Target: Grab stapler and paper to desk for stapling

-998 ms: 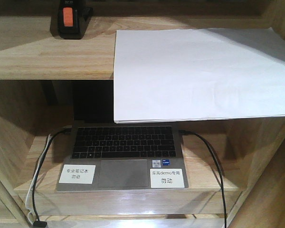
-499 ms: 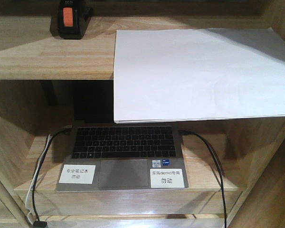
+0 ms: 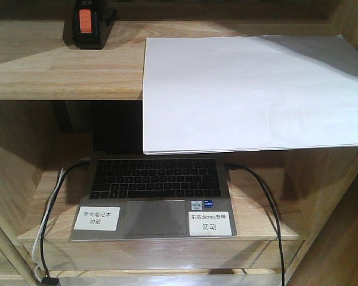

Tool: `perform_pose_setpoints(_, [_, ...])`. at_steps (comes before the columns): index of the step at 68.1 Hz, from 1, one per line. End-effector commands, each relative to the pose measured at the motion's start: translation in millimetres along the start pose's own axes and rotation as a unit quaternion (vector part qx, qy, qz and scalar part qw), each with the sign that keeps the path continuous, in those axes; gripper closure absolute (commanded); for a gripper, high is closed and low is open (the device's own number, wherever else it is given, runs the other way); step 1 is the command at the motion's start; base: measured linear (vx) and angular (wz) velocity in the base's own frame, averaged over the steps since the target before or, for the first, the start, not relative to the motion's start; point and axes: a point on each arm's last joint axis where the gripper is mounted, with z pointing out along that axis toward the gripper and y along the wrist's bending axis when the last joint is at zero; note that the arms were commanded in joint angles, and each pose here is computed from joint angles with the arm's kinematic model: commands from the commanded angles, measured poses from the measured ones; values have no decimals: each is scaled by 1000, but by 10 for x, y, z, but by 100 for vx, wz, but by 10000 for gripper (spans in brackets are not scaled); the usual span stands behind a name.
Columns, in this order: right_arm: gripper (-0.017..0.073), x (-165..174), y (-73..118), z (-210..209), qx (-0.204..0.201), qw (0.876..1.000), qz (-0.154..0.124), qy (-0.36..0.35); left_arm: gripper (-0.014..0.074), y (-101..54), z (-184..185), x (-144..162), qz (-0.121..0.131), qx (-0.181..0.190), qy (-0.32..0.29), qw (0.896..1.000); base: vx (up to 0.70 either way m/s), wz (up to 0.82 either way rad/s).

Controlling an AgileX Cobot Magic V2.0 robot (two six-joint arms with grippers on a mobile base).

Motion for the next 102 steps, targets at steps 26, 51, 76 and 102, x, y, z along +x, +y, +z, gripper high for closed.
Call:
perform_pose_setpoints(26, [569, -60, -3, -9, 3, 999, -4, -40, 97, -17, 2, -158, -1, 5, -46, 999, 0, 0])
perform_pose_setpoints(51, [569, -60, -3, -9, 3, 999, -4, -40, 98, -60, 26, -130, -3, 38, -29, 999, 0, 0])
perform_pose_setpoints(76, [569, -60, -3, -9, 3, 999, -4, -40, 98, -346, 308, -130, 38, 173, -30, 984, 0, 0])
perform_pose_setpoints(102, [569, -62, -3, -10, 3, 999, -4, -41, 98, -837, 1063, -528, 50, 217, 37, 974, 0, 0])
